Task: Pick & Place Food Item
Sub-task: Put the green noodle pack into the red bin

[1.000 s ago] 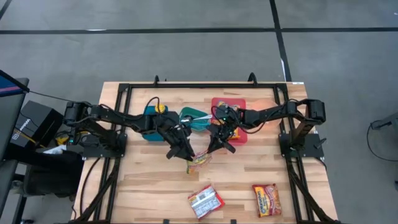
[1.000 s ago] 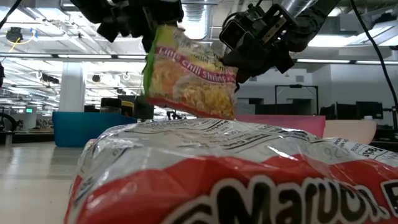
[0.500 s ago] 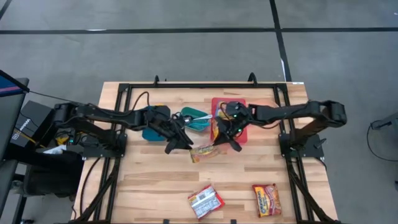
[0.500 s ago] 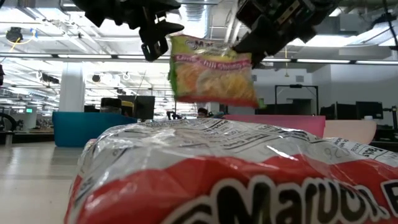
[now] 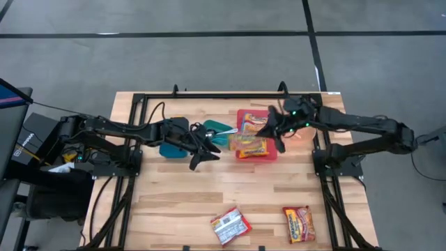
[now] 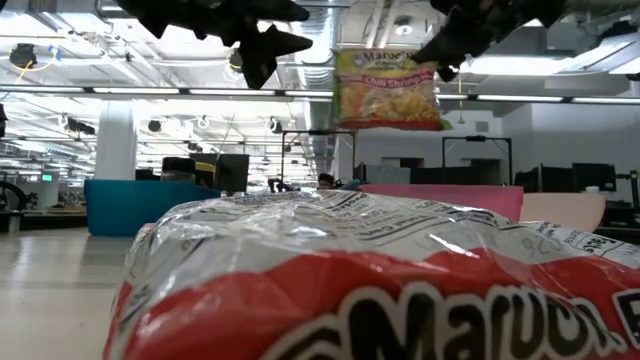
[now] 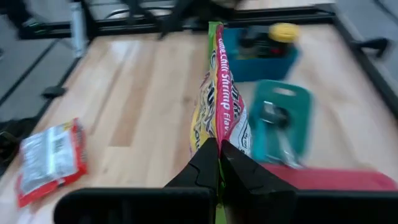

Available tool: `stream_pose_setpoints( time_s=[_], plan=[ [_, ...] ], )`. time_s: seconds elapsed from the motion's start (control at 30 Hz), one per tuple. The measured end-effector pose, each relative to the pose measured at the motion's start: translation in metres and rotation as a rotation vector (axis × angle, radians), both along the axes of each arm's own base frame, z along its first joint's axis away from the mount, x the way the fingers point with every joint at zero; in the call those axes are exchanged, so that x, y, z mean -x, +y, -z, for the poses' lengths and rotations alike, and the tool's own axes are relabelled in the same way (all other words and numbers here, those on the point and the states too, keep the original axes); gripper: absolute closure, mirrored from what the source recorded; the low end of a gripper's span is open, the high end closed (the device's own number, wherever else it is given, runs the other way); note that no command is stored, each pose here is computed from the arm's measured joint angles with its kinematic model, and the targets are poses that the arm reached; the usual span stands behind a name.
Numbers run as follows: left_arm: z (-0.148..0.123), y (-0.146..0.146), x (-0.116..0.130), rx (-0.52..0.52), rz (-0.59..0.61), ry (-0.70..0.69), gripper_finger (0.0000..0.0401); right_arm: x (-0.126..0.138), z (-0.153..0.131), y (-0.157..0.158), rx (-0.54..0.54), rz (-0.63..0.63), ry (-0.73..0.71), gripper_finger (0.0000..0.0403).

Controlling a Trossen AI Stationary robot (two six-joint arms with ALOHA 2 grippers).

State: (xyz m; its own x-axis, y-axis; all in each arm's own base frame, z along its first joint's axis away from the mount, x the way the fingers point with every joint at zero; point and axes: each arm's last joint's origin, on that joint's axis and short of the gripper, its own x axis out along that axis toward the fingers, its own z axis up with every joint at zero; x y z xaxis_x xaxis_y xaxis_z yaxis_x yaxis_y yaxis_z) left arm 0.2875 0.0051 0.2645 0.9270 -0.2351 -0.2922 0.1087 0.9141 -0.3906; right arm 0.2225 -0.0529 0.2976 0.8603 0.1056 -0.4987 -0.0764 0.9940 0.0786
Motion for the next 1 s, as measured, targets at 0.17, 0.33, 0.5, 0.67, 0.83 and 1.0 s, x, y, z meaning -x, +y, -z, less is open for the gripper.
stream_pose_setpoints(
  time_s=[0.17, 0.33, 0.5, 0.67, 0.83, 1.0],
  plan=[
    [-0.003, 0.0, -0.001, -0.002, -0.002, -0.037, 0.0252, 0.018, -0.003, -0.024, -0.001, 0.134, 0.019, 0.0403],
    [-0.007, 0.0, -0.002, -0.004, -0.002, -0.072, 0.0256, 0.026, 0.003, -0.053, 0.023, 0.245, 0.054, 0.0403],
    [-0.008, 0.0, -0.002, -0.013, 0.001, -0.086, 0.0257, 0.035, 0.012, -0.082, 0.042, 0.345, 0.094, 0.0403],
    [-0.008, 0.0, -0.002, -0.017, 0.002, -0.089, 0.0259, 0.04, 0.023, -0.102, 0.059, 0.404, 0.131, 0.0403],
    [-0.008, 0.0, -0.002, -0.017, 0.002, -0.089, 0.0259, 0.045, 0.039, -0.108, 0.097, 0.422, 0.114, 0.0403],
    [-0.008, 0.0, -0.002, -0.017, 0.003, -0.089, 0.0259, 0.046, 0.052, -0.109, 0.175, 0.38, 0.117, 0.0403]
  ],
)
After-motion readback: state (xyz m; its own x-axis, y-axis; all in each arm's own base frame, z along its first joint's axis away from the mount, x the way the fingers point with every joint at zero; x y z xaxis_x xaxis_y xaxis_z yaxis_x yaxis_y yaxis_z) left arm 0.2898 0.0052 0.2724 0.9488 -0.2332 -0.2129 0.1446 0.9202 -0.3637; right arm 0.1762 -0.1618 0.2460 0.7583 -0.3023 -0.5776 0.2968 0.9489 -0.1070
